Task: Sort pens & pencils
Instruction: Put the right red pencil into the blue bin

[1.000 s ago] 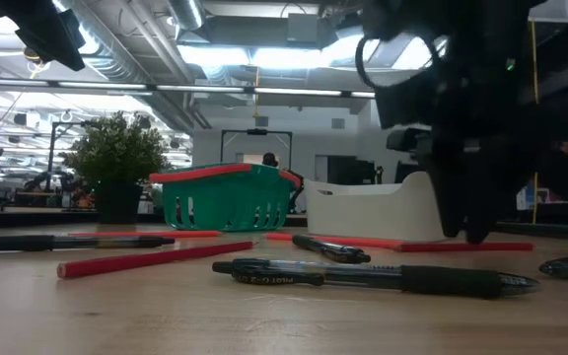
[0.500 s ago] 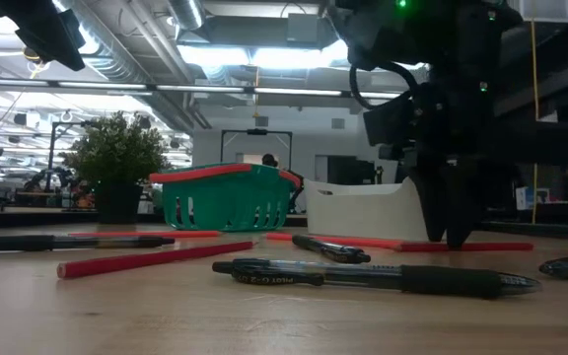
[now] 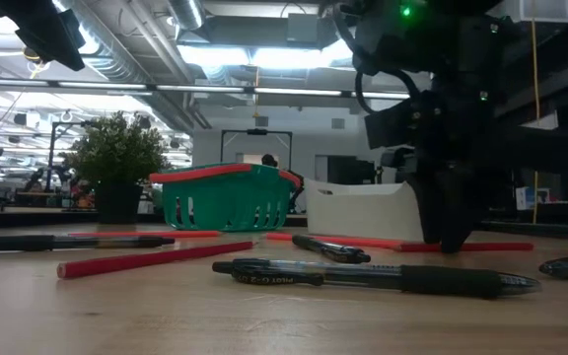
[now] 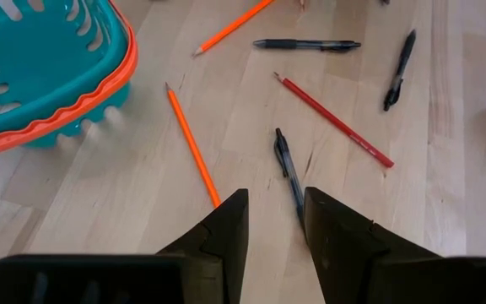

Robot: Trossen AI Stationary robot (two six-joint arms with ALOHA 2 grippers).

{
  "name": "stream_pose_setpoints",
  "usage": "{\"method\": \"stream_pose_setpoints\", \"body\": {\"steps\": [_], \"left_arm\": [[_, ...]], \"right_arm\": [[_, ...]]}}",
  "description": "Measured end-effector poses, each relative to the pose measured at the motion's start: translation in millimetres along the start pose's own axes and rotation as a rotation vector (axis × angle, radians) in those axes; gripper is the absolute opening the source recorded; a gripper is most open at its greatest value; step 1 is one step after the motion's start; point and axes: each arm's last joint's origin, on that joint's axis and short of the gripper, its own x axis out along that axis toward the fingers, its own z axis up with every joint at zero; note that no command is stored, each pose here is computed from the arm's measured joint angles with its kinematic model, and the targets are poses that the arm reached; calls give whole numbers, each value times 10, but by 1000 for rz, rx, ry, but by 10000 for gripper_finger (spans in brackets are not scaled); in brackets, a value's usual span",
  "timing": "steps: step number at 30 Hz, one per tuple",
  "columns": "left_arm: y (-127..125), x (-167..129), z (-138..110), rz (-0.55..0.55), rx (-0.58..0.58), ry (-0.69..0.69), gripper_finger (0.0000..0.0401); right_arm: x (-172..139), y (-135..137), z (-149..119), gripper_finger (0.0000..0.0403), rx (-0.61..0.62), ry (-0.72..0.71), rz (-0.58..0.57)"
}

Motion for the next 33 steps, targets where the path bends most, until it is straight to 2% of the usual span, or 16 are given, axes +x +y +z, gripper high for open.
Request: {"method": "stream_pose_setpoints", "body": {"steps": [4,15,25,33], "left_arm": [[0,0,0,0,0,0,110],[0,1,0,0,0,0,110],[0,0,0,0,0,0,110],[0,1,0,0,0,0,110]], "right_arm": [[4,14,-1,106,7,-1,4],[0,121,-7,29,26,-3,15],[-127,158,134,31,43,-18,10],[-170,237,149,16,43,-29,-4]]}}
